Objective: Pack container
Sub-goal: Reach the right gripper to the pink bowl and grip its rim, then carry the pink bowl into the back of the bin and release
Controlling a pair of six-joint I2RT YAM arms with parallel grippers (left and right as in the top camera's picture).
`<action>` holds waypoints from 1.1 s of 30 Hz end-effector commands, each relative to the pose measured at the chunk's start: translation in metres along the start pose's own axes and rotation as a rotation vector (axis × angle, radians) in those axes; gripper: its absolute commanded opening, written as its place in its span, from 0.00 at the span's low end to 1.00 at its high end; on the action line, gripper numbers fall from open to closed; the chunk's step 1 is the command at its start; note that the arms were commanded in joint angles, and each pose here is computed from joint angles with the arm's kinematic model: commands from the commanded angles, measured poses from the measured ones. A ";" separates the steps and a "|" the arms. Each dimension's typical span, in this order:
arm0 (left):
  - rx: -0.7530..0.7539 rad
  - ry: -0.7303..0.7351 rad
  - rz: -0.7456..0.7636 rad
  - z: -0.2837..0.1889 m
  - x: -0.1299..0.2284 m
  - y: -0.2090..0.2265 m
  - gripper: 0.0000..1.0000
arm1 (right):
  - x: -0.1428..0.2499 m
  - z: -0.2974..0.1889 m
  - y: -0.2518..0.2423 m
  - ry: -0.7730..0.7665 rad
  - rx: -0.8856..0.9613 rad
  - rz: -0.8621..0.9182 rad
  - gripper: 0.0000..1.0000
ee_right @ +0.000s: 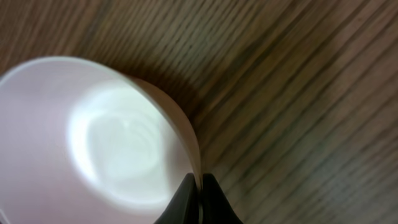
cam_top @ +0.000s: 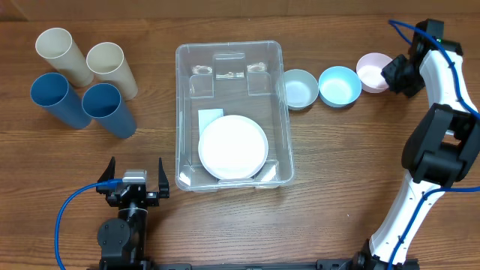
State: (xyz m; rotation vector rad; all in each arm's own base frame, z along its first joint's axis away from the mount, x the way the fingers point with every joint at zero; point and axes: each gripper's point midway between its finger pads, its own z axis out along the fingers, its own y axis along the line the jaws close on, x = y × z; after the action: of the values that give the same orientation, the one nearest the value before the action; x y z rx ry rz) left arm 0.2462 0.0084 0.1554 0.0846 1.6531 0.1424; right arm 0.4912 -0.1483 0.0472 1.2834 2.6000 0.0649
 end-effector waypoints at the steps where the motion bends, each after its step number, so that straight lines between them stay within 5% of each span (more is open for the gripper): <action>1: -0.003 -0.006 0.022 0.000 -0.001 0.001 1.00 | -0.045 -0.075 0.023 -0.151 -0.085 -0.019 0.04; 6: -0.003 -0.006 0.022 0.000 -0.001 0.001 1.00 | -0.048 -0.189 0.066 -0.267 -0.279 -0.137 0.04; 10: -0.003 -0.007 0.021 0.000 -0.001 0.001 1.00 | 0.030 -0.240 0.129 -0.199 -0.449 -0.411 0.04; 21: -0.003 -0.007 0.022 0.000 -0.001 0.001 1.00 | 0.217 -0.235 0.226 -0.212 -0.356 -0.917 0.04; 33: -0.003 -0.006 0.022 0.000 -0.001 0.001 1.00 | 0.246 -0.125 0.229 -0.246 -0.146 -1.037 0.04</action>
State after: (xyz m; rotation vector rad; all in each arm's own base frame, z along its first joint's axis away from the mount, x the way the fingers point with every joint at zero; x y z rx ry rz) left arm 0.2462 0.0084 0.1553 0.0847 1.6535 0.1424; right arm 0.4889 0.2030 0.1740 -0.1481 2.6281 -0.0073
